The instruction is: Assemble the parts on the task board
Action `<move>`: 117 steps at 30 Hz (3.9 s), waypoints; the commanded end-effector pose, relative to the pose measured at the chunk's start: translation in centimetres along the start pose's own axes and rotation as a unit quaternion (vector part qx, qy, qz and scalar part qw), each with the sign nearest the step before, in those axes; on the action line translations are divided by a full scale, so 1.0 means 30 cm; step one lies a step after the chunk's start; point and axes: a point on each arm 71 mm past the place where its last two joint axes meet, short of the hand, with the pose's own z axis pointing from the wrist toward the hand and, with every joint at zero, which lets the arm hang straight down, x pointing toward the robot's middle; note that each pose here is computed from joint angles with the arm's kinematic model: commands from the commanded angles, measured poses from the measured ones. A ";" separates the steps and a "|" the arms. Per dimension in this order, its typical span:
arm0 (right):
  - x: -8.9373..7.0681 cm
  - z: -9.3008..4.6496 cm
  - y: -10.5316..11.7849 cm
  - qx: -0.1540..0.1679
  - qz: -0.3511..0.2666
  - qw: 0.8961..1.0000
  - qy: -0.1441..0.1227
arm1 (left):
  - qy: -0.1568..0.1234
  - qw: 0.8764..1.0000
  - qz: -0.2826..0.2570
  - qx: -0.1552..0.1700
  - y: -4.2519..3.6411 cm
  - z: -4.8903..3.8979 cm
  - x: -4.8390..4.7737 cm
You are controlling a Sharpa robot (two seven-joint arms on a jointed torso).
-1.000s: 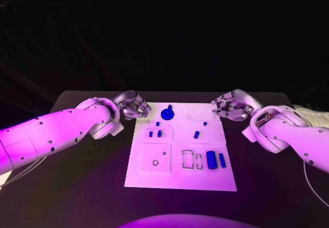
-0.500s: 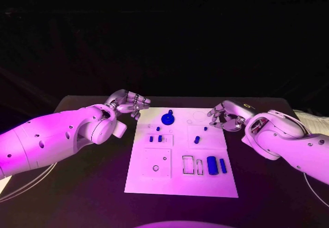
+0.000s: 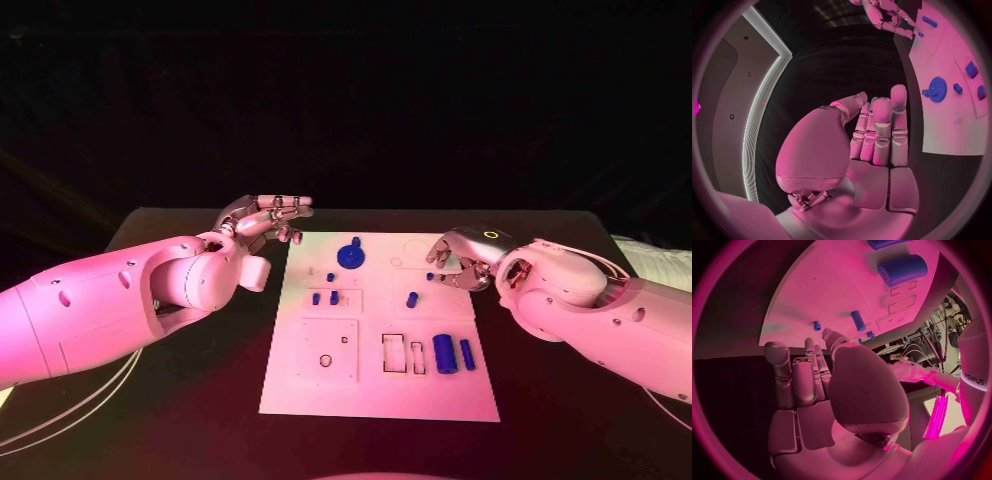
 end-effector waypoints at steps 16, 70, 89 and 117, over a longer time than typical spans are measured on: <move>0.055 0.042 0.026 0.001 -0.057 0.997 0.046 | 0.012 0.999 -0.028 0.019 -0.012 -0.008 0.015; -0.041 -0.018 0.118 -0.023 -0.020 0.997 -0.068 | 0.025 0.999 -0.024 0.013 -0.007 -0.003 0.020; 0.083 -0.043 0.473 -0.144 0.054 0.988 -0.018 | 0.036 0.999 -0.027 0.013 -0.002 0.007 0.048; 0.220 -0.020 0.532 -0.151 0.059 0.986 0.028 | 0.041 0.999 -0.029 0.008 0.000 0.008 0.052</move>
